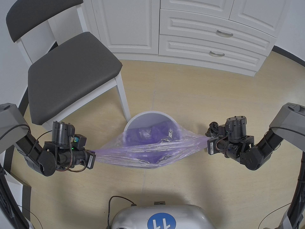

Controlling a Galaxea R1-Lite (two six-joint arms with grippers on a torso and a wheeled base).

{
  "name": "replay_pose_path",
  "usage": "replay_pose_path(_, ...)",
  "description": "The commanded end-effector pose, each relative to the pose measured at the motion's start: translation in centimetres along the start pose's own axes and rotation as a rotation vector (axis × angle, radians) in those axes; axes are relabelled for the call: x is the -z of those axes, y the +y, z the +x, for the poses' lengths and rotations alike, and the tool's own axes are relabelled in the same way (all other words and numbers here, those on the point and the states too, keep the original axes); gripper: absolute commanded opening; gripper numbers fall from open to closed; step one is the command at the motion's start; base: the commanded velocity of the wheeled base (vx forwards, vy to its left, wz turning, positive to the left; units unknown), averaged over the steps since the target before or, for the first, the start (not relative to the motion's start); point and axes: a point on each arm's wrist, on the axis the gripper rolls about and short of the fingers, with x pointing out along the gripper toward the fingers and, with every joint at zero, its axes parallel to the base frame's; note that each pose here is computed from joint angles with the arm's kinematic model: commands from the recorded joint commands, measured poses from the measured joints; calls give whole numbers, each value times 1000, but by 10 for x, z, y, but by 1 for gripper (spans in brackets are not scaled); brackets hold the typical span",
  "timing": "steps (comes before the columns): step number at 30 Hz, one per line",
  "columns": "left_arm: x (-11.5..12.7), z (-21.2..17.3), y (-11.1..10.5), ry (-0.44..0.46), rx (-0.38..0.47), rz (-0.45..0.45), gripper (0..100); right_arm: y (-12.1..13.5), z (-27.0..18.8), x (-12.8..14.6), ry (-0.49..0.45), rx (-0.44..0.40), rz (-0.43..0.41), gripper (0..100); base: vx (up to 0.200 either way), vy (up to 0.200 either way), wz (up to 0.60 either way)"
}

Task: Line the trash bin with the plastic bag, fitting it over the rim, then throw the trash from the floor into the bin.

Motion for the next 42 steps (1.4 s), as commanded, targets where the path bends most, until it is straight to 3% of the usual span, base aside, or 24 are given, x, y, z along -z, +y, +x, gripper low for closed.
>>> replay_pose_path(1,7,5,-1,57,19,12,0,-10,-11,-10,28,20,-7,0,0,0,0)
replay_pose_path(5,18,6,-5,110,46,75,0,-15,-28,-8,127,22,-66,0,0,0,0)
replay_pose_path(12,25,24,-23,106,116,99,0,-24,-32,1,172,34,-137,0,0,0,0)
replay_pose_path(15,22,35,-29,19,105,55,0,-27,-30,0,165,42,-134,0,0,0,0)
replay_pose_path(19,4,45,-33,-170,67,-78,0,-31,-27,-11,129,60,-91,0,0,0,0)
replay_pose_path(23,-8,57,-38,-233,22,-129,0,-37,-26,-15,116,79,-61,0,0,0,0)
replay_pose_path(28,-15,68,-50,-252,-6,-204,0,-47,-28,-15,115,98,-56,0,0,0,0)
replay_pose_path(37,-10,77,-50,-235,-10,-208,0,-53,-27,-11,134,105,-78,0,0,0,0)
replay_pose_path(42,-6,63,-39,-206,-26,-177,0,-50,-37,-5,154,92,-133,0,0,0,0)
